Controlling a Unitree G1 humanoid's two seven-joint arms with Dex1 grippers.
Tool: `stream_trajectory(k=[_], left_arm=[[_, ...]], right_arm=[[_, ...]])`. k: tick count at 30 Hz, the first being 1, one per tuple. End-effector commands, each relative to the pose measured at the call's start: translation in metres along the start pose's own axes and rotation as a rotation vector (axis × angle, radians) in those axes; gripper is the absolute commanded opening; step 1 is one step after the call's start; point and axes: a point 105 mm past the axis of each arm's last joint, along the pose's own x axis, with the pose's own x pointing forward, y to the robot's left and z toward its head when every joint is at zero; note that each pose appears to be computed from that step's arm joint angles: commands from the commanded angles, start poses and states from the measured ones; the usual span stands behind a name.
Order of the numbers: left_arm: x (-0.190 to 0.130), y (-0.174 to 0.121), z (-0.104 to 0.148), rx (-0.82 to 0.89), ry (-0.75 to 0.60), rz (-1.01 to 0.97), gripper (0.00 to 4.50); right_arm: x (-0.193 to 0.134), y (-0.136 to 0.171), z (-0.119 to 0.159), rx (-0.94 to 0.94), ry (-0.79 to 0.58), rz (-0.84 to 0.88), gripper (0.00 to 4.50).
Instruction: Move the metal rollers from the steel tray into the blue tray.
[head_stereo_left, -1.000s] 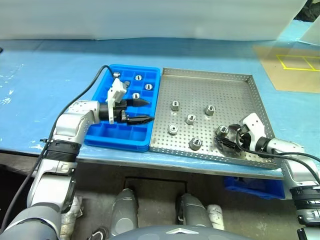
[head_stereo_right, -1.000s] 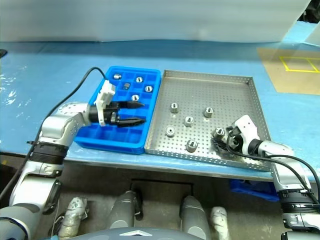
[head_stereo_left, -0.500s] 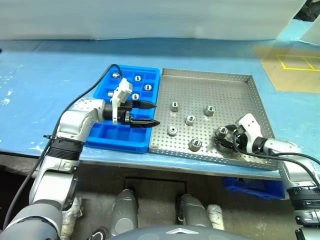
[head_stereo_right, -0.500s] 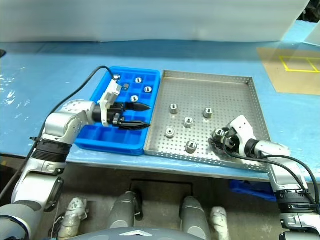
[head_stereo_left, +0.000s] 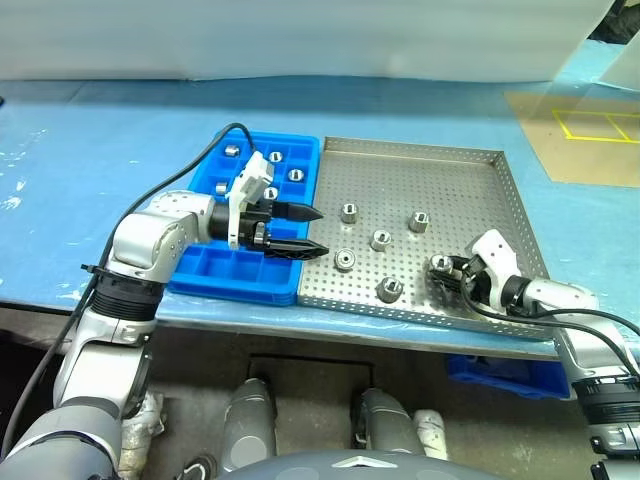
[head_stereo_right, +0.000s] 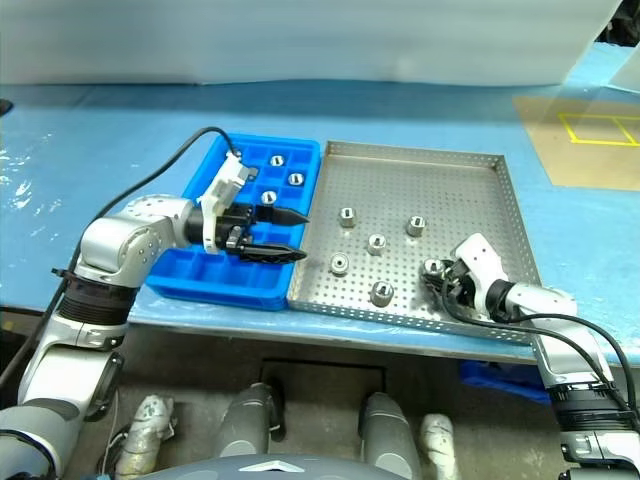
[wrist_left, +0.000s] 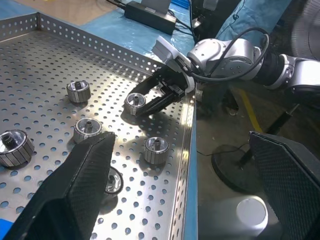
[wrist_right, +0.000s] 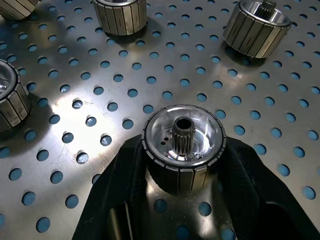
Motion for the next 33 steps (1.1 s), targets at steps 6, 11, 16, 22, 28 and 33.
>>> stream_trajectory(k=[6, 11, 16, 22, 28, 33], left_arm=[[-0.003, -0.002, 0.023, 0.097, -0.002, -0.03, 4.5], [-0.014, 0.02, 0.028, 0.103, -0.036, 0.014, 4.5], [-0.029, 0.029, 0.024, 0.172, 0.024, 0.027, 4.5], [-0.048, 0.023, 0.023, 0.2, 0.067, 0.027, 4.5], [-0.061, 0.009, 0.025, 0.203, 0.061, 0.059, 4.5], [-0.073, -0.003, 0.027, 0.208, 0.053, 0.129, 4.5]], right_arm=[[0.005, 0.0, 0.021, -0.032, -0.045, 0.001, 1.65], [0.006, 0.005, 0.054, -0.077, -0.119, 0.039, 1.65], [0.012, 0.027, 0.101, -0.129, -0.226, 0.149, 1.65], [0.026, 0.058, 0.138, -0.195, -0.301, 0.291, 1.65], [0.051, 0.082, 0.171, -0.226, -0.374, 0.393, 1.65], [0.065, 0.09, 0.177, -0.245, -0.387, 0.45, 1.65]])
